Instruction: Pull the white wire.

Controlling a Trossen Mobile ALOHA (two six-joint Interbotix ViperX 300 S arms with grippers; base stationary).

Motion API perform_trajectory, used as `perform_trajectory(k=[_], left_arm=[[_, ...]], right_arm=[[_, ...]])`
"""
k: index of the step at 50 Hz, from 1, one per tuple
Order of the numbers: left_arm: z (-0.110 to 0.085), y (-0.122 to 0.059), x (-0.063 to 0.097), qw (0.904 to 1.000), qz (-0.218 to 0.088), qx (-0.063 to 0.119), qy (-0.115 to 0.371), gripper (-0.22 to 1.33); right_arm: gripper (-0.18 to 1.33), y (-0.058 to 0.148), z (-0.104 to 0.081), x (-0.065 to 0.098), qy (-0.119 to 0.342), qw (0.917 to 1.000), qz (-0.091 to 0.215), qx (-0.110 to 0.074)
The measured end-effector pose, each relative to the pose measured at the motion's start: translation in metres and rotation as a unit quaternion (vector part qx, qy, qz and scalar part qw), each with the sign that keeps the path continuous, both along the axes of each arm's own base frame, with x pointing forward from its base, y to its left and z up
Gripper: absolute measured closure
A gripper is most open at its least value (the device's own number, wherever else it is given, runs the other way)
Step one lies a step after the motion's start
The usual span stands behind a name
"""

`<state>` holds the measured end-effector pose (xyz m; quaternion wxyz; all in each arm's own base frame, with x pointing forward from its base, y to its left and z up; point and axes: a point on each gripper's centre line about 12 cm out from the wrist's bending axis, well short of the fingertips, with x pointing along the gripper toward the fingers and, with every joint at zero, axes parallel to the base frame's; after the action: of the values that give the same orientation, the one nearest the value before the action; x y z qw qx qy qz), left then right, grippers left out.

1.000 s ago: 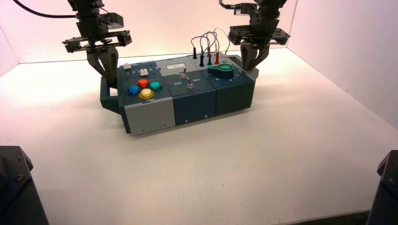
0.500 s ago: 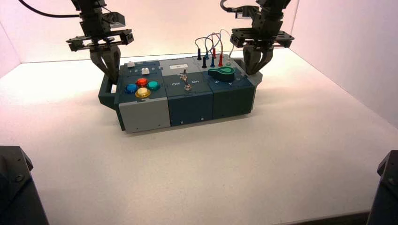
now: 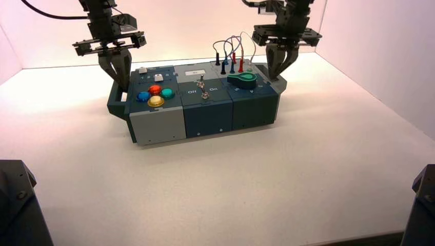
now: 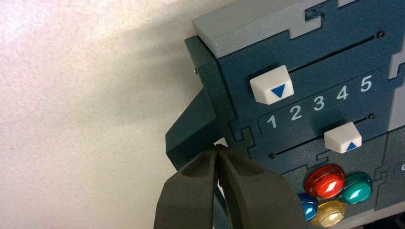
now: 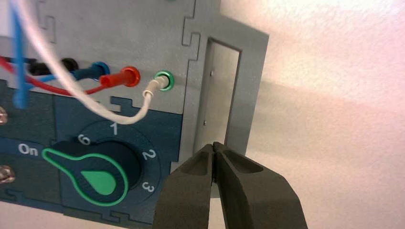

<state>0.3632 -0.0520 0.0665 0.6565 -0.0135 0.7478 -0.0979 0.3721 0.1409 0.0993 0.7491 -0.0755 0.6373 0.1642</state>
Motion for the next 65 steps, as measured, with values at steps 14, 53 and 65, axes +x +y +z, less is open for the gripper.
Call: perform_trajectory(k=[14, 53, 65], left_arm=[[0.015, -0.003, -0.004, 1.0, -0.005, -0.001, -0.001, 1.27], [0.13, -0.036, -0.051, 0.9898, -0.041, -0.023, -0.134, 1.27], [0.149, -0.033, -0.071, 0.986, -0.029, -0.029, -0.162, 1.12]], right_arm=[[1.29, 0.0, 0.005, 0.001, -0.005, 1.0, 0.0, 0.002], [1.26, 0.002, 0.052, 0.004, -0.064, 0.9977, 0.0, 0.023], [0.9, 0.011, 0.058, -0.002, -0.066, 0.9974, 0.015, 0.025]])
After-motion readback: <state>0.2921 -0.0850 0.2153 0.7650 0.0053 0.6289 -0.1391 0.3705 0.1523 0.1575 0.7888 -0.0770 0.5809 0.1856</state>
